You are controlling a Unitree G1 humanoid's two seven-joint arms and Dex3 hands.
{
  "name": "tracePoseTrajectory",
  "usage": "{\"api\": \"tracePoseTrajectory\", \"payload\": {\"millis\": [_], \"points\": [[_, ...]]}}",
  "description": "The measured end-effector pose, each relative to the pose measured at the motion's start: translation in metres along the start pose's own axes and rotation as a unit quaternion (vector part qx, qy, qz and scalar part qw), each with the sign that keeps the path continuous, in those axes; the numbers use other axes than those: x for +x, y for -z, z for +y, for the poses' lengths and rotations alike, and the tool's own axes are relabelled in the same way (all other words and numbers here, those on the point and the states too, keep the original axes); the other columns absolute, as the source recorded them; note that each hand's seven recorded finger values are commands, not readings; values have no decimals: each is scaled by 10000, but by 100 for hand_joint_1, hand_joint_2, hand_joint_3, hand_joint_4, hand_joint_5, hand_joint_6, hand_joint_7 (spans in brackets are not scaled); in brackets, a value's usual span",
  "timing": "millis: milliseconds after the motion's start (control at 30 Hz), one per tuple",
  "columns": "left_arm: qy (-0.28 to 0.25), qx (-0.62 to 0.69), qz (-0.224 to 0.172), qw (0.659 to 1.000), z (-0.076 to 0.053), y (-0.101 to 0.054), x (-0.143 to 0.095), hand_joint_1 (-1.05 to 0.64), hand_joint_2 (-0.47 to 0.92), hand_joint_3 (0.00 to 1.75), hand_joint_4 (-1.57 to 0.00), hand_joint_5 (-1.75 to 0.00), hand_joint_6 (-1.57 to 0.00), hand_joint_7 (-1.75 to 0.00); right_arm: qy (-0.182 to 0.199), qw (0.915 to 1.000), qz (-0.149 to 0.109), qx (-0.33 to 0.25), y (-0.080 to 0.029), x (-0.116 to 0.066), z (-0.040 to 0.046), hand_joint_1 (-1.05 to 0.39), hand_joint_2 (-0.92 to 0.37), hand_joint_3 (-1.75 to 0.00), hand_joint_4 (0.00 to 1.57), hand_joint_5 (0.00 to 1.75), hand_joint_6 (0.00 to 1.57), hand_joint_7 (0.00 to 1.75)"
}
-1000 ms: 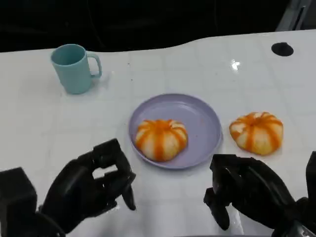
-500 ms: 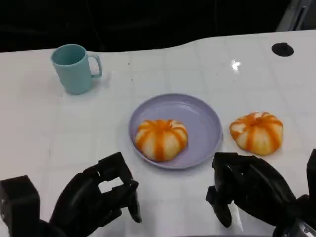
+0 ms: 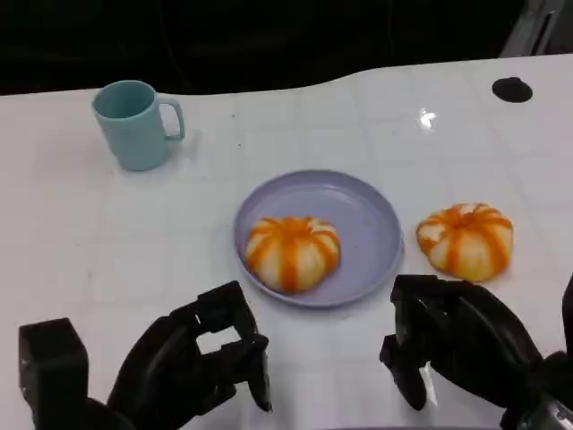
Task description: Grasp the bread from the table and place it into the plate.
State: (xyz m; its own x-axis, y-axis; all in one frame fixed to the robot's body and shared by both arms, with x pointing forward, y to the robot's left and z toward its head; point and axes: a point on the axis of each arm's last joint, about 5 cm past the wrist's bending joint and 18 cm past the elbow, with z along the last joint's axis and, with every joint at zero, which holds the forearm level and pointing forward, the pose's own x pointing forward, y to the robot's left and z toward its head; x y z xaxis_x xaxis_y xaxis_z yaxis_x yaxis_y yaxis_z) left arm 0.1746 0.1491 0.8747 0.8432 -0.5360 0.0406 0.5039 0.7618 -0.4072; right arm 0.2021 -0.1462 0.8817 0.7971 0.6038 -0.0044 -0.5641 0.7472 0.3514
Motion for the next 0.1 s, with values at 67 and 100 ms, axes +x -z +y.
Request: {"api": "tracePoseTrajectory", "payload": {"millis": [67, 100], "points": [[14, -6, 8, 10000, -6, 4, 2, -57, 92, 25, -81, -175, -59, -175, -15, 10000, -10, -1, -1, -1, -2, -93, -92, -38, 128, 163, 109, 155], [15, -8, 11, 10000, -9, 6, 1, -57, 92, 25, -81, -175, -59, -175, -15, 10000, -12, 0, -1, -2, -3, -93, -92, -38, 128, 163, 109, 155]]}}
